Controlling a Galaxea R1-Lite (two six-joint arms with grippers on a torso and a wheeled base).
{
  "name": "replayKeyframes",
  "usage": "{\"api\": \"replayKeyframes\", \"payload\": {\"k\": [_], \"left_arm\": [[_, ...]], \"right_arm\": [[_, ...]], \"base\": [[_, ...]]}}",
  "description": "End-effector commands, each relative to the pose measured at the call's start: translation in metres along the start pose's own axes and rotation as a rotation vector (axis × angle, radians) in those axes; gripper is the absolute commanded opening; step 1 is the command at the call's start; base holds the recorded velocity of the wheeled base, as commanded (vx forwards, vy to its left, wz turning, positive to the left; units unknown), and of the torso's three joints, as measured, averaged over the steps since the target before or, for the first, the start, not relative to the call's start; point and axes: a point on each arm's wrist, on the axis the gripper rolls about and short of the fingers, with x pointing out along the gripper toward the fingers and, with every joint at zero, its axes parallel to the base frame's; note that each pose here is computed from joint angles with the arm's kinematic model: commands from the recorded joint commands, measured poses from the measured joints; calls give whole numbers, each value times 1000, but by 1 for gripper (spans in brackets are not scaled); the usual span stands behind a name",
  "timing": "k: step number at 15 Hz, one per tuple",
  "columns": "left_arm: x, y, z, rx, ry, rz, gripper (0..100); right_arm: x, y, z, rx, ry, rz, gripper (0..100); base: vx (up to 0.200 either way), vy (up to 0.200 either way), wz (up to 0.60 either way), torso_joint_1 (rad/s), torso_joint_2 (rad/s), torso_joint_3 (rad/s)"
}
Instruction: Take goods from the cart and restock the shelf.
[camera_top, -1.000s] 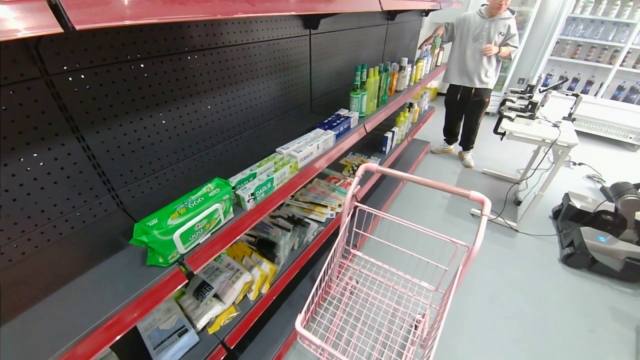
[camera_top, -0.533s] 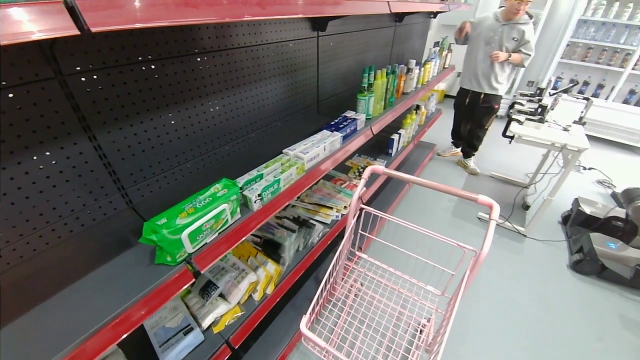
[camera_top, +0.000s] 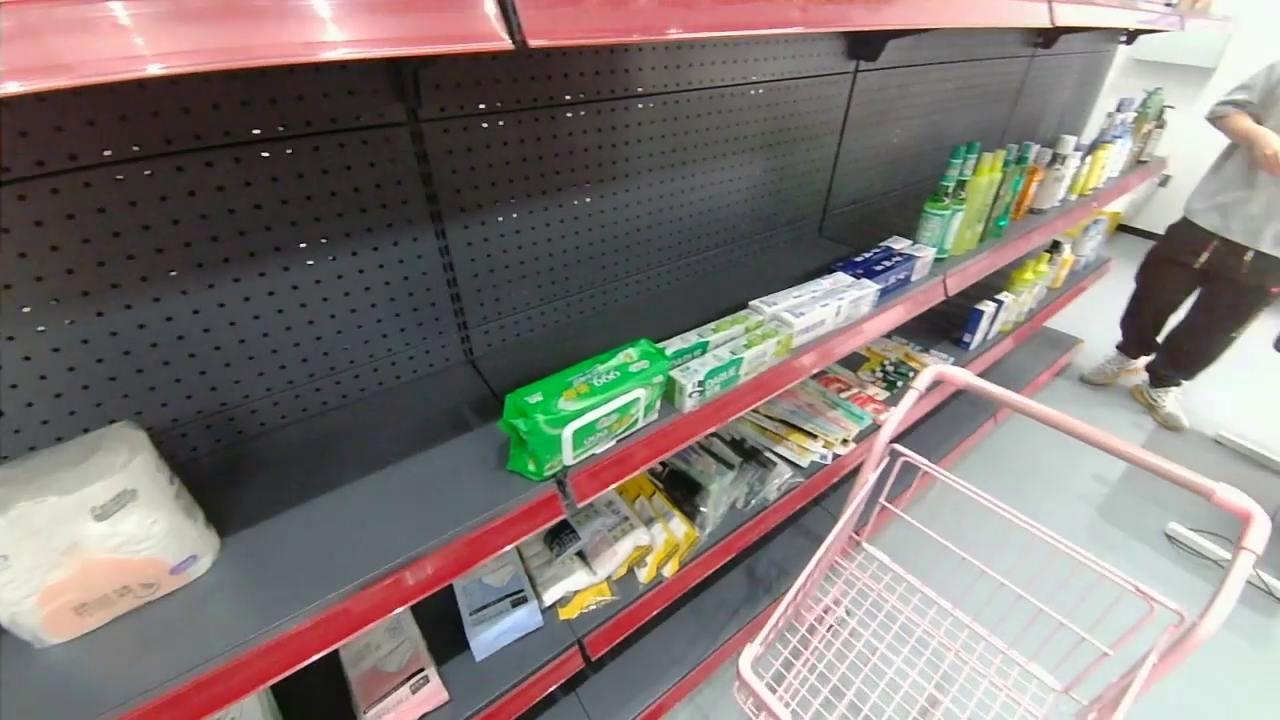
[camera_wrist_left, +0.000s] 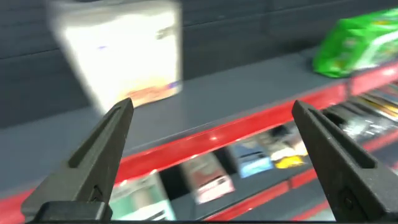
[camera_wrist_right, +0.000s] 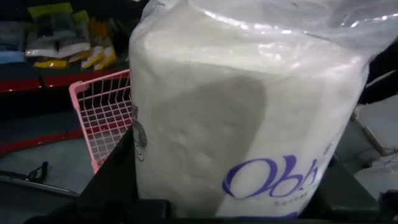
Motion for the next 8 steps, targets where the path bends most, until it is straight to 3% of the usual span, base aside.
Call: {"api": "replayKeyframes", "payload": {"k": [1,8], "left_arm": [[0,0,0,0,0,1,100],[0,0,0,0,0,1,100]], "right_arm": [[0,0,0,-2,1,2,0],[0,0,0,2,-4,1,0]], "base": [[0,0,600,2,2,-2],[0,0,600,2,4,2]]}}
